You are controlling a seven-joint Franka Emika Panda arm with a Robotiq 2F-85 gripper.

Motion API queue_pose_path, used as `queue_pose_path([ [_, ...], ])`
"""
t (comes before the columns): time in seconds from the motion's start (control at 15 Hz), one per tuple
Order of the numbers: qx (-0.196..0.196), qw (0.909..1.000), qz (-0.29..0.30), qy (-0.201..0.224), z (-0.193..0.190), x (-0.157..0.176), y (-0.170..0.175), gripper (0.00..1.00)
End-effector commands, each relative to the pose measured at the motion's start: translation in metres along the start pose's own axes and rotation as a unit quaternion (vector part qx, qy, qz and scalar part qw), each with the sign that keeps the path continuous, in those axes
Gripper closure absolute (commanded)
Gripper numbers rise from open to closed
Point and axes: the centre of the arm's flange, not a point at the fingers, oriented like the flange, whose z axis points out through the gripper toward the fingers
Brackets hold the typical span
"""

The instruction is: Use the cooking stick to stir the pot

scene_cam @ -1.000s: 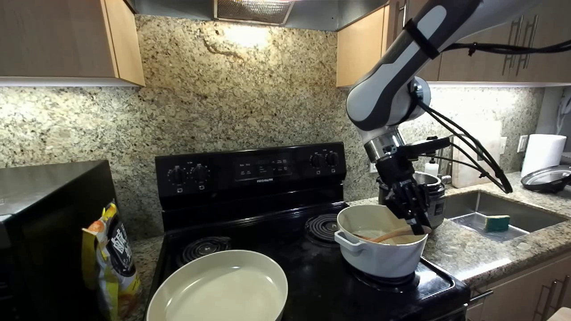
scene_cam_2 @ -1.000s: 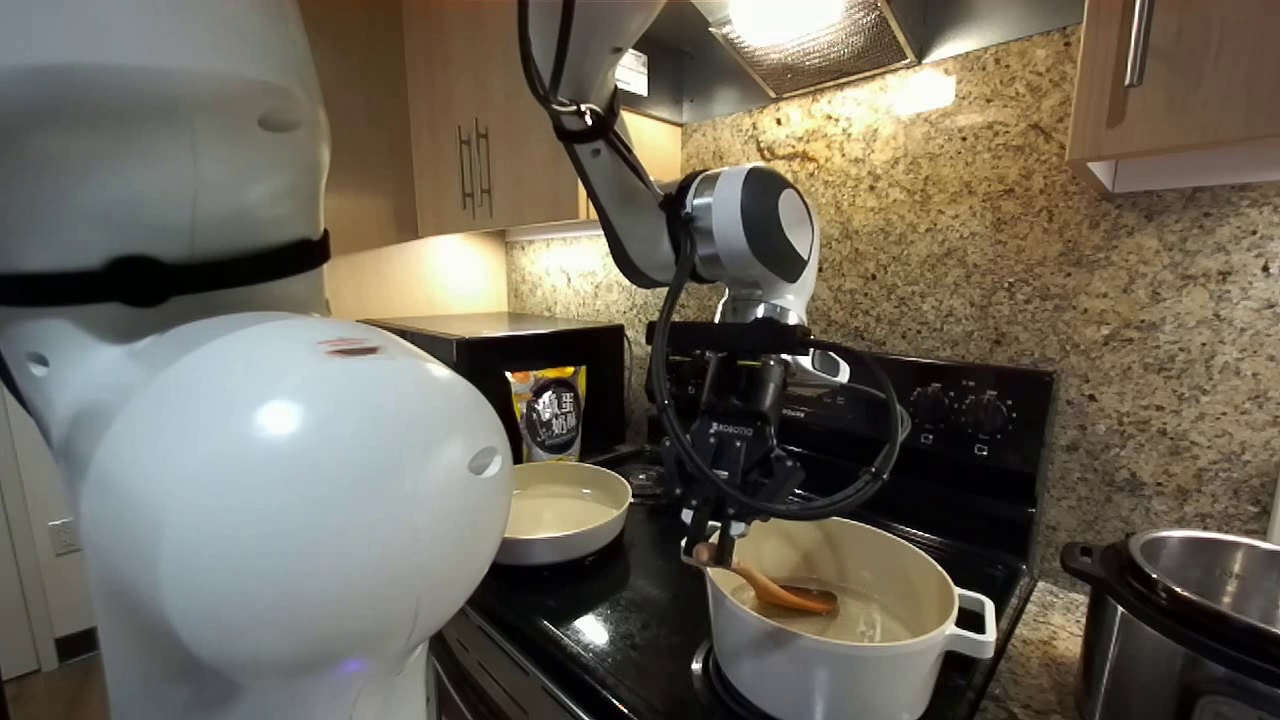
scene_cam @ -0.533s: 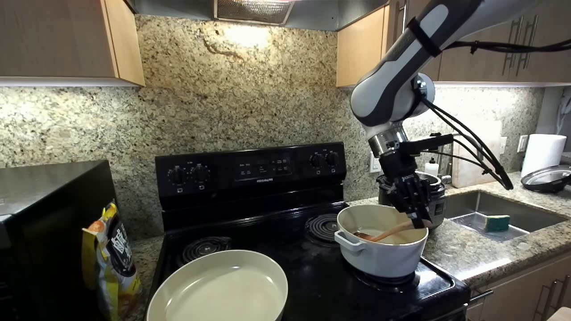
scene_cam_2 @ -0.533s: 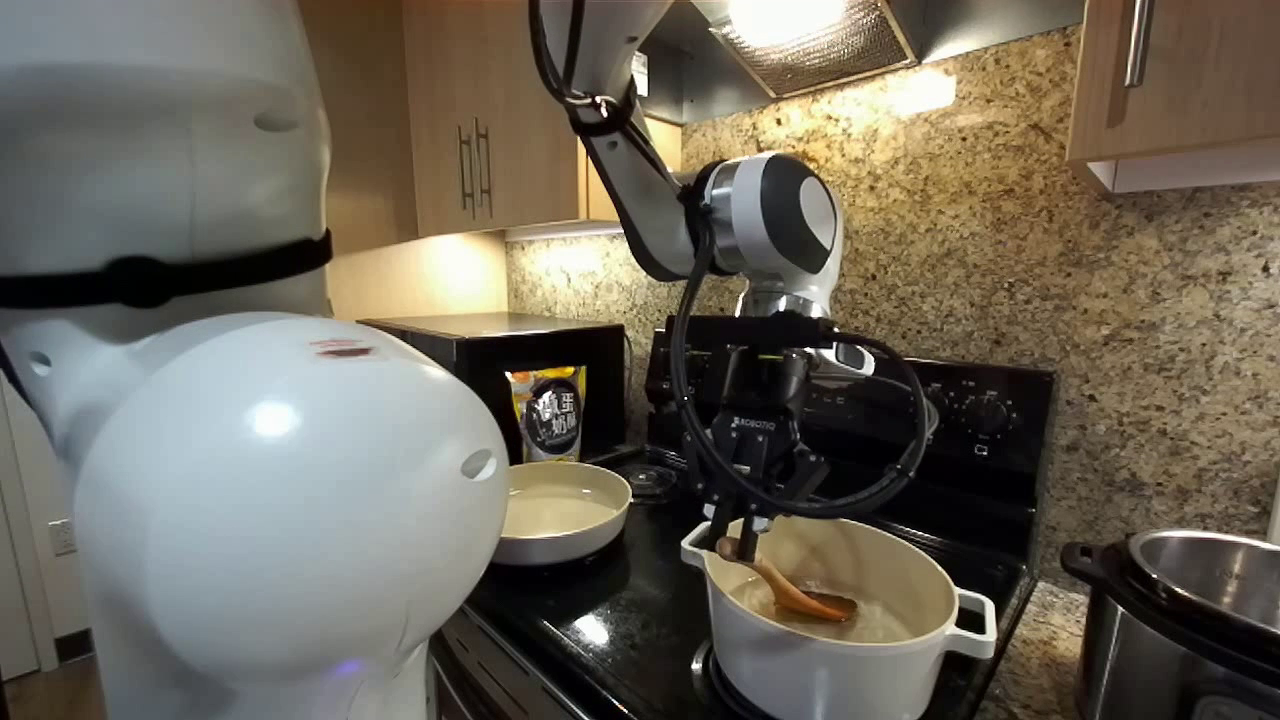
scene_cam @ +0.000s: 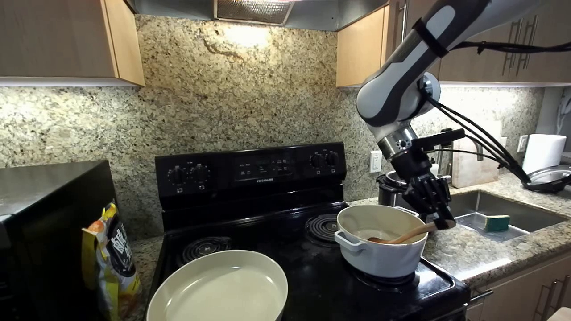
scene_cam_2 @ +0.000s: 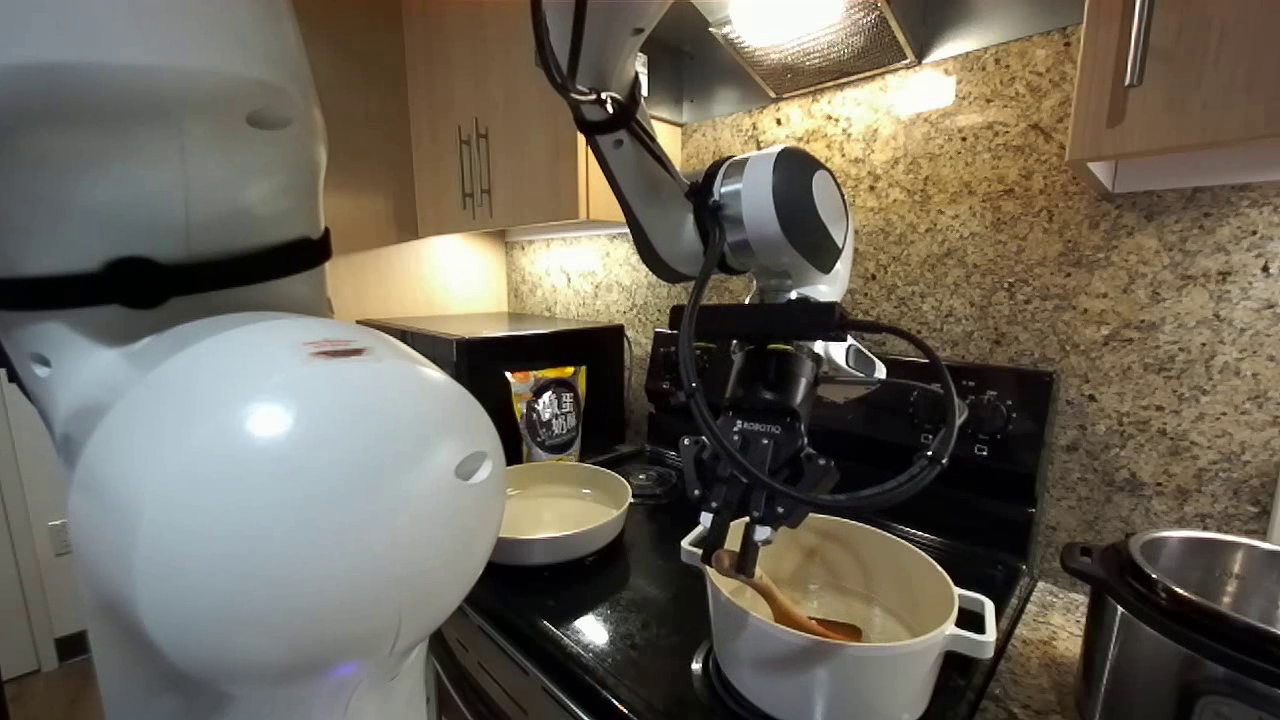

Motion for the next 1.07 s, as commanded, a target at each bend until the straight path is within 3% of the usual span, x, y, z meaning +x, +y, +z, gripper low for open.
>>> queue_pose_path([
  [0.0, -0.016, 0.9984, -0.052, -0.014, 0.004, -0.019, -0.015, 0.94],
  [0.4, 0.007, 0.9954, -0.095, -0.001, -0.002, 0.001, -0.033, 0.94],
  [0.67, 0.023, 0.9974, -0.055, 0.041, -0.009, 0.018, -0.028, 0.94],
  [1.0, 0.025, 0.9977, -0.016, 0.060, -0.011, 0.025, -0.013, 0.94],
])
